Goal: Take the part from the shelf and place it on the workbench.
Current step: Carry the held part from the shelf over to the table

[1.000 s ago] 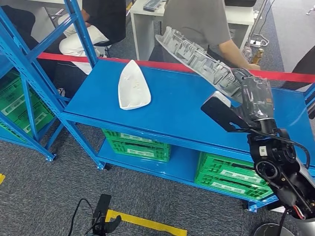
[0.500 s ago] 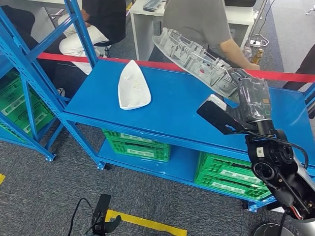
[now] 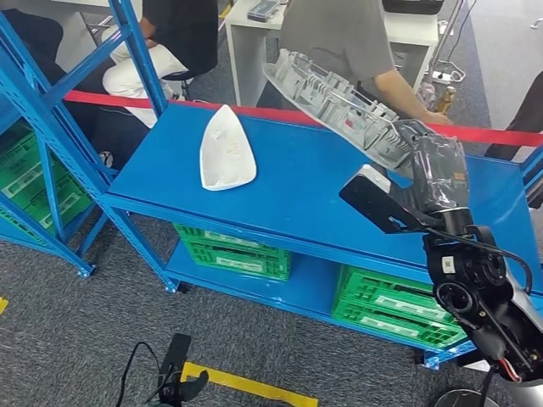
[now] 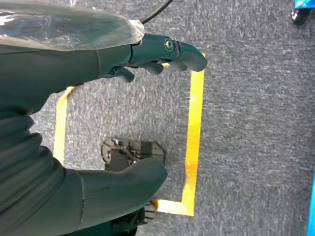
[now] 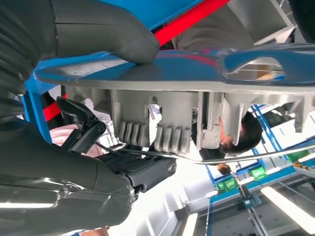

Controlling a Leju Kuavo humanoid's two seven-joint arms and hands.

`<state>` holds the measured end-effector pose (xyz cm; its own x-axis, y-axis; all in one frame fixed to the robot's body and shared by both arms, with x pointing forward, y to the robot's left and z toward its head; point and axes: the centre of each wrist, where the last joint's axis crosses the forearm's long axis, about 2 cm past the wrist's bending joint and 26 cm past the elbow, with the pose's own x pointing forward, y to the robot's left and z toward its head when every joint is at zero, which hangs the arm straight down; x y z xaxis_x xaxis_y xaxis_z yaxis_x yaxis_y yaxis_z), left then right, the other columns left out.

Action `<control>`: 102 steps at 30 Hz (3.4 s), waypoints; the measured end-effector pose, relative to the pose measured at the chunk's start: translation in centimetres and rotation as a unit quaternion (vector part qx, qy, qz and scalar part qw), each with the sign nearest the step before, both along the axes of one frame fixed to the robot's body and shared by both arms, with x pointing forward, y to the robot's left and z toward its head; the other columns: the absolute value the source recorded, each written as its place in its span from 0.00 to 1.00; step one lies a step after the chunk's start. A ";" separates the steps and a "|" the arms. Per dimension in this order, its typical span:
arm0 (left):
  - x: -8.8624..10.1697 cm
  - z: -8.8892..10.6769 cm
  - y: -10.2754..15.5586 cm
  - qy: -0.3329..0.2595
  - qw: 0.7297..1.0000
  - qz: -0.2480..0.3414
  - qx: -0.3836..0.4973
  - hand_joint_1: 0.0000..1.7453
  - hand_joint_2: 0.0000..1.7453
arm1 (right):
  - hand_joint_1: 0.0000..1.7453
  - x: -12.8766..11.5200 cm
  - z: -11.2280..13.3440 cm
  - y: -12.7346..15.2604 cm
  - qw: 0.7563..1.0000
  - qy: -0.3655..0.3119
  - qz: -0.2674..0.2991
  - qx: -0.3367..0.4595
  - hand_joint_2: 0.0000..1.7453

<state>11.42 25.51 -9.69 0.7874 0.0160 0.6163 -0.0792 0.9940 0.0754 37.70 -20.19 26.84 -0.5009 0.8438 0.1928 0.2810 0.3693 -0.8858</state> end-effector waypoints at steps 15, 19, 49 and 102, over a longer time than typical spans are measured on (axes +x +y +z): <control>0.0 0.0 0.2 0.003 1.000 0.000 0.002 0.00 1.00 | 1.00 -0.2 -0.3 0.1 1.000 0.001 -0.001 0.003 1.00; 0.2 0.0 0.3 0.002 1.000 0.000 0.003 0.00 1.00 | 1.00 -0.1 -0.2 0.0 1.000 0.000 -0.002 0.004 1.00; -0.1 0.0 0.2 0.009 1.000 -0.004 0.003 0.00 1.00 | 1.00 -0.4 -0.3 -0.1 1.000 0.002 -0.011 0.011 1.00; 0.1 0.0 0.2 0.014 1.000 -0.009 0.005 0.00 1.00 | 1.00 -0.4 -0.7 -0.7 1.000 0.000 -0.016 0.015 1.00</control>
